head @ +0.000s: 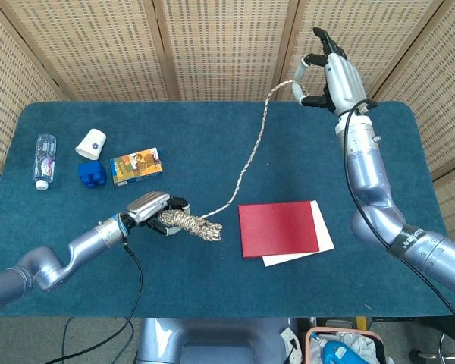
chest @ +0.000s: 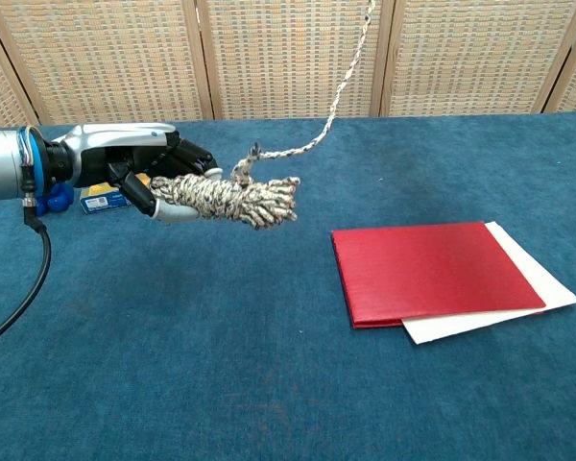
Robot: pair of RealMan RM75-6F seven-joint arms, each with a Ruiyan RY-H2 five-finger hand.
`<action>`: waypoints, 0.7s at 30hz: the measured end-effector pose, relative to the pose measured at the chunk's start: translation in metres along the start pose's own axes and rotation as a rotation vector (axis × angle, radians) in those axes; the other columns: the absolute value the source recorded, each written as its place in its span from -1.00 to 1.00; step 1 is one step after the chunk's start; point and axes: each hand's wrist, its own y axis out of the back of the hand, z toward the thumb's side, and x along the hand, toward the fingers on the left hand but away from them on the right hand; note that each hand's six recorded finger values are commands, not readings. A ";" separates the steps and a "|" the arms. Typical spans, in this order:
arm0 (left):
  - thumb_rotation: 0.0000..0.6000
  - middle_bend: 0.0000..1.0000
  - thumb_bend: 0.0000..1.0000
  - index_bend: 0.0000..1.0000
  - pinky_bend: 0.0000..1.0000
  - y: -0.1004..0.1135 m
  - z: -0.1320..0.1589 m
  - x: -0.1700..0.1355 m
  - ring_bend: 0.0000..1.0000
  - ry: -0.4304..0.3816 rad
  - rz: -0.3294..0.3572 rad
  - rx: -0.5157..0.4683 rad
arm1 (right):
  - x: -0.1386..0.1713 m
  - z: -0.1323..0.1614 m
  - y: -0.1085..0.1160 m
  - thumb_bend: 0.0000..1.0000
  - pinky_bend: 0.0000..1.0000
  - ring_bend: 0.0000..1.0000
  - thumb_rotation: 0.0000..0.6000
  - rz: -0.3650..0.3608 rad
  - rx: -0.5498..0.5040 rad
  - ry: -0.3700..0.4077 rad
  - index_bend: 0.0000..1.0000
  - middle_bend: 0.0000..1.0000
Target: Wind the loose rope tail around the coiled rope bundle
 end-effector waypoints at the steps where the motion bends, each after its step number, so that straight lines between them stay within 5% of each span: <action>1: 1.00 0.15 0.10 0.56 0.17 0.002 0.003 0.000 0.02 -0.009 0.000 -0.023 | -0.001 -0.007 -0.002 -0.01 -1.00 -1.00 1.00 0.006 -0.006 -0.013 0.41 -1.00; 11: 1.00 0.16 0.11 0.57 0.17 0.031 0.035 0.019 0.02 -0.095 0.060 -0.236 | 0.002 -0.085 -0.032 -0.02 -1.00 -1.00 1.00 0.096 -0.053 -0.143 0.42 -1.00; 21: 1.00 0.17 0.11 0.57 0.17 0.048 0.053 0.047 0.02 -0.106 0.156 -0.278 | 0.030 -0.125 -0.060 -0.01 -1.00 -1.00 1.00 0.154 0.001 -0.181 0.43 -1.00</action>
